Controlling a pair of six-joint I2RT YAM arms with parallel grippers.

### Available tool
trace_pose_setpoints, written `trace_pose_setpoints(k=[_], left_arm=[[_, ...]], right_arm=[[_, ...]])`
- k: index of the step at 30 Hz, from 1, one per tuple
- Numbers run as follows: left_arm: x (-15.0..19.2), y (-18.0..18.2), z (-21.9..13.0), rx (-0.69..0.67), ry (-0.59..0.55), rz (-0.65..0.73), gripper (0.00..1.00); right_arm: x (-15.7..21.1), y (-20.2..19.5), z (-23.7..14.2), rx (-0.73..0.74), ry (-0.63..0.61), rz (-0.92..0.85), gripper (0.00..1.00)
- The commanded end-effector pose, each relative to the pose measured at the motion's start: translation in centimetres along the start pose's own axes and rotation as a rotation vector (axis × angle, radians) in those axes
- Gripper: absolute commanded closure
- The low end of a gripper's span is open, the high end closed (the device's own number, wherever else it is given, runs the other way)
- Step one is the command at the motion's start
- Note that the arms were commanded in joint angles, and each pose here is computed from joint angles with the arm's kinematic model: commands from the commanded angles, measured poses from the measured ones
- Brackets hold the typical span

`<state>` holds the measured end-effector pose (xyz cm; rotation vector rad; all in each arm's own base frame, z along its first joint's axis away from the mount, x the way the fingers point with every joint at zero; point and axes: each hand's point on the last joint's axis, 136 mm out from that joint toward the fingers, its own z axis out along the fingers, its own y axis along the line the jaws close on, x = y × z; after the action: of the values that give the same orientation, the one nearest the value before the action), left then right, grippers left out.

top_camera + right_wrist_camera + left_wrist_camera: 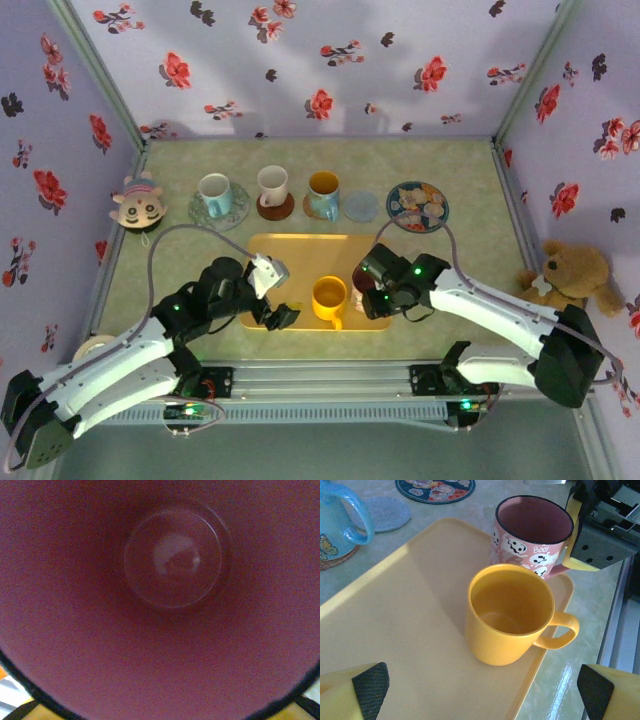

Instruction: Place the cup by the coaster

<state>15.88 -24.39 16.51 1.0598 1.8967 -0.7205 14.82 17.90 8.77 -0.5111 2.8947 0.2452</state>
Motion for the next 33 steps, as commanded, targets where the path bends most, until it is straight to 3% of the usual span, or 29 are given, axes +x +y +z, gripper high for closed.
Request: trace_pose_setpoints(k=[1, 13, 25, 33], left_arm=[[-1.0, 0.3, 0.0, -0.022, -0.056, 0.004, 0.0], [-1.2, 0.6, 0.1, -0.04, -0.056, 0.009, 0.0], [-2.0, 1.2, -0.2, -0.079, -0.086, 0.004, 0.0], [-2.9, 1.3, -0.6, -0.09, -0.112, 0.011, 0.0]], right_arm=[[0.1, -0.2, 0.7, 0.026, 0.023, -0.017, 0.54], [-0.5, -0.1, 0.6, 0.038, 0.015, -0.032, 0.72], [-2.0, 0.2, 0.2, 0.047, -0.023, -0.051, 1.0], [-4.2, 0.5, -2.1, 0.041, -0.134, -0.058, 1.0]])
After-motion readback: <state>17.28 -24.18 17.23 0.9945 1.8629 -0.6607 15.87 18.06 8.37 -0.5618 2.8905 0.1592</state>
